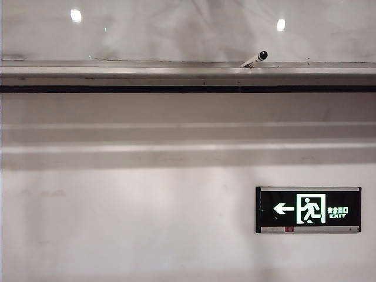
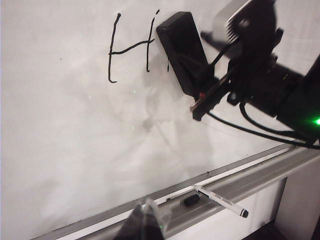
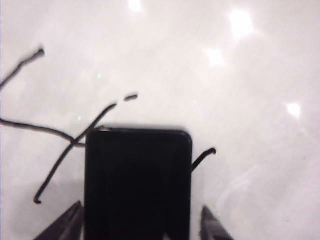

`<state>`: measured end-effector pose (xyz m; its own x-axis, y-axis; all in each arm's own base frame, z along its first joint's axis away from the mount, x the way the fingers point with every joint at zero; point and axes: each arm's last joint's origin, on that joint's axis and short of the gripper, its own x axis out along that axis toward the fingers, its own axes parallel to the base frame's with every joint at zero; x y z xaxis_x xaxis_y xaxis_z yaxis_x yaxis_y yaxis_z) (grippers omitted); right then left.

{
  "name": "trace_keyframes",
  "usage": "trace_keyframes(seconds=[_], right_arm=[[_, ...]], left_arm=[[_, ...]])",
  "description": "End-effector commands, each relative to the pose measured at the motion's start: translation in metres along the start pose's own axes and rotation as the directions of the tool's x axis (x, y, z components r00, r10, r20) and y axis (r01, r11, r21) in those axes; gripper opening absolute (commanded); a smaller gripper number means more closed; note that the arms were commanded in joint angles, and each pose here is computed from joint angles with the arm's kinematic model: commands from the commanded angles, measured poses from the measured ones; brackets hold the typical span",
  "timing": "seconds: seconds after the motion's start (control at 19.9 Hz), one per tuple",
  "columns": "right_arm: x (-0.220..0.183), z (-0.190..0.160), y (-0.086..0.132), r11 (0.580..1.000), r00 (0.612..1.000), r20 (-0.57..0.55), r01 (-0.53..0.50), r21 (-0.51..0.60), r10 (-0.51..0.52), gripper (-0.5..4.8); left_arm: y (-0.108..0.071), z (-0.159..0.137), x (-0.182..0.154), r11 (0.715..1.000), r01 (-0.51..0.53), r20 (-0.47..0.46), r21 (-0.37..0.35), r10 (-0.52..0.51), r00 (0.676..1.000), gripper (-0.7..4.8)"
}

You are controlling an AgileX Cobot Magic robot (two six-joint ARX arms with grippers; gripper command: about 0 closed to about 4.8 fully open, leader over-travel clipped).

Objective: Wipe the whiteboard clean using the black magnetic whiteboard eraser attached to the whiteboard.

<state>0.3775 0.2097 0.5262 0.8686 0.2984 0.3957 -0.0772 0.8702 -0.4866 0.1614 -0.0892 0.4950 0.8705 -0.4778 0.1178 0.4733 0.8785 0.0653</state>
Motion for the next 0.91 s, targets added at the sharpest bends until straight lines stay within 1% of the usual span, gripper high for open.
trace_keyframes(seconds=[0.05,0.2,0.25,0.3,0.35,0.5,0.55,0.65,0.71,0.76,0.86,0.91], right_arm=[[0.003,-0.006,0.001,1.0,1.0,-0.002,0.018,0.008,-0.018,2.28],[0.006,-0.011,0.004,1.0,1.0,-0.016,0.013,0.005,-0.013,2.29],[0.006,-0.011,0.004,1.0,1.0,-0.015,0.01,0.005,-0.01,2.49],[0.006,-0.011,0.004,1.0,1.0,-0.011,0.013,0.005,-0.013,3.19],[0.006,-0.01,0.004,1.0,1.0,-0.005,0.017,0.006,-0.017,3.61],[0.006,-0.009,0.005,1.0,1.0,0.004,0.015,0.009,-0.015,3.56],[0.006,-0.01,0.006,1.0,1.0,-0.001,0.014,0.008,-0.014,3.13],[0.007,-0.012,0.006,1.0,1.0,-0.008,0.016,0.007,-0.016,2.49],[0.007,-0.013,0.006,1.0,1.0,-0.011,0.017,0.005,-0.017,1.93],[0.008,-0.015,0.006,1.0,1.0,-0.015,0.018,0.004,-0.018,1.77],[0.008,-0.016,0.006,1.0,0.999,-0.03,0.019,0.001,-0.019,1.75],[0.008,-0.016,0.005,0.999,0.998,-0.042,0.047,0.001,-0.046,1.55]], left_arm=[[0.0,0.004,-0.002,1.0,0.002,0.022,-0.003,-0.002,1.0,-0.05],[0.0,0.004,-0.002,1.0,0.002,0.022,-0.003,-0.002,1.0,-0.05],[0.0,0.004,-0.002,1.0,0.001,0.021,-0.002,-0.001,1.0,-0.05],[0.0,0.004,-0.002,1.0,0.001,0.021,-0.002,-0.001,1.0,-0.05],[0.0,0.004,-0.002,1.0,0.001,0.021,-0.002,-0.001,1.0,-0.05],[0.0,0.004,-0.002,1.0,0.002,0.022,-0.002,-0.002,1.0,-0.05],[0.0,0.004,-0.002,1.0,0.002,0.022,-0.003,-0.002,1.0,-0.05],[0.0,0.004,-0.002,1.0,0.002,0.022,-0.002,-0.002,1.0,-0.05],[0.0,0.004,-0.002,1.0,0.002,0.022,-0.002,-0.002,1.0,-0.05],[0.0,0.004,-0.002,1.0,0.001,0.022,-0.002,-0.001,1.0,-0.05],[0.0,0.004,-0.002,1.0,0.001,0.022,-0.002,-0.001,1.0,-0.05],[0.0,0.004,-0.002,1.0,0.001,0.022,-0.002,-0.001,1.0,-0.05]])
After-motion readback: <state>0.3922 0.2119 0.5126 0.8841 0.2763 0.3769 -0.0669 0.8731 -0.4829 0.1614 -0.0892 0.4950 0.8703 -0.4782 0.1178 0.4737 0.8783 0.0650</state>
